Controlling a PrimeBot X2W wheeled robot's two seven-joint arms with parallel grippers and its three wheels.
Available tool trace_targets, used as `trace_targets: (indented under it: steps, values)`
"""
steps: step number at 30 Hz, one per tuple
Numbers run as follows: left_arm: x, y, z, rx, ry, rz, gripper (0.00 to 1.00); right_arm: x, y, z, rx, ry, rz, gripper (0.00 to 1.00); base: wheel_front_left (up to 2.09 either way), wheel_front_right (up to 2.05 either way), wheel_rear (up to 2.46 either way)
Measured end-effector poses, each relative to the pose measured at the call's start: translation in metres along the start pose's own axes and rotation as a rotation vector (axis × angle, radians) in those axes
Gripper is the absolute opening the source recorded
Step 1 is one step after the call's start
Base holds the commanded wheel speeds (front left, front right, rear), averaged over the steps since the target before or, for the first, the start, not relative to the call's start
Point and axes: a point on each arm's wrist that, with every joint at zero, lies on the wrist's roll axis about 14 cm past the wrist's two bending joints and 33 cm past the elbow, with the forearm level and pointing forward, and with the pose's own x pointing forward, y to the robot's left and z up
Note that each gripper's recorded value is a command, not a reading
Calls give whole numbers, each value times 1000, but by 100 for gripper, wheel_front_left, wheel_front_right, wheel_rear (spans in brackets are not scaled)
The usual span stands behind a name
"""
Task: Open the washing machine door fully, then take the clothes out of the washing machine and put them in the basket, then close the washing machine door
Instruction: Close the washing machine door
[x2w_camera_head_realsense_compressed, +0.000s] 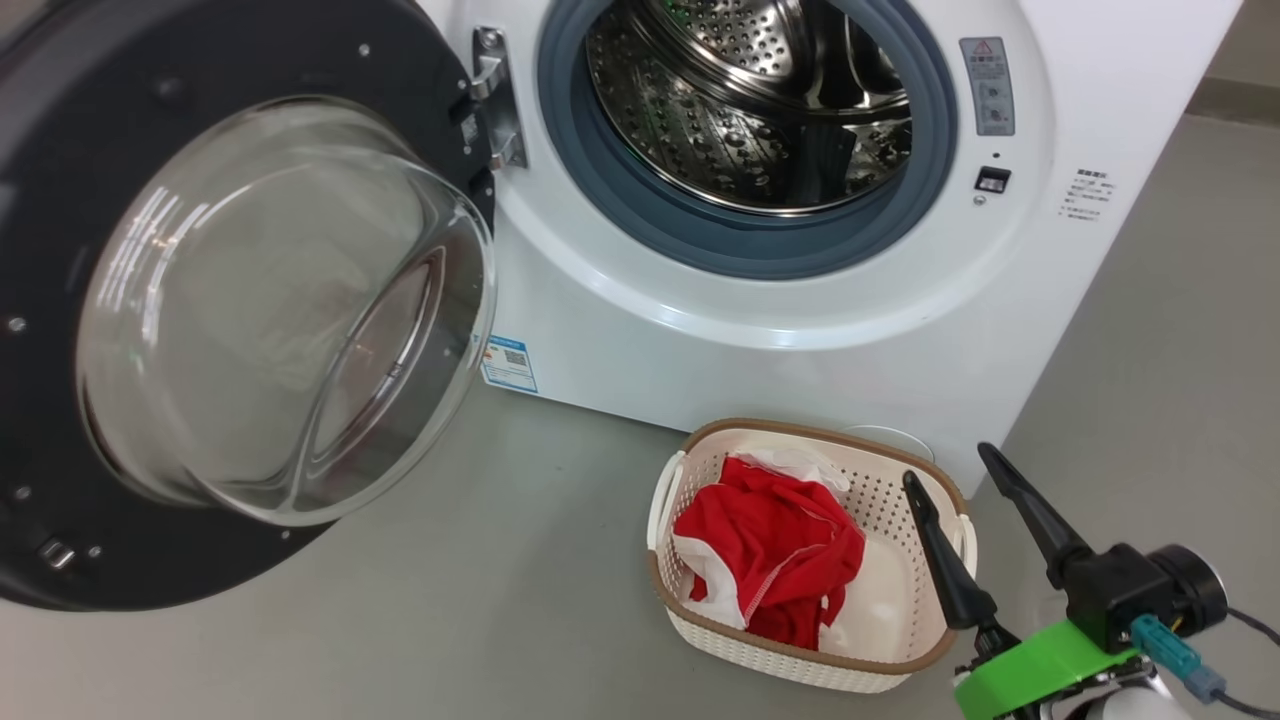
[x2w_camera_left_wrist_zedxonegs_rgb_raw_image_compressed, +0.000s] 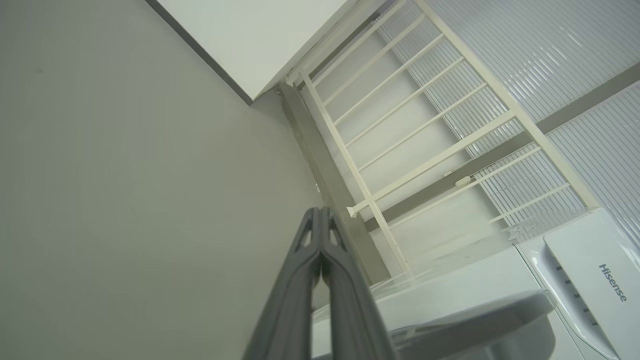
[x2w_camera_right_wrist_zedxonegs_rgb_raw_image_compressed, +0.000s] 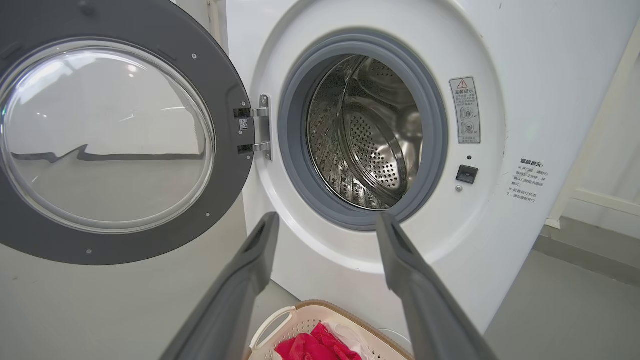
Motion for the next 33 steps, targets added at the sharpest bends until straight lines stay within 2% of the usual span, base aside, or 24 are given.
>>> trace_targets:
  steps: [10,25,33]
  values:
    - [8,-6,-32,-64,206,-52,0,0,-12,2,-11,-8,-22,100,0,0,0]
    - [9,-19,-43,-196,304,-143,0,1,-23,1,1,-15,-51,100,0,0,0]
    - [6,-17,-49,-194,325,-181,0,4,-25,-1,17,-17,-61,100,0,0,0]
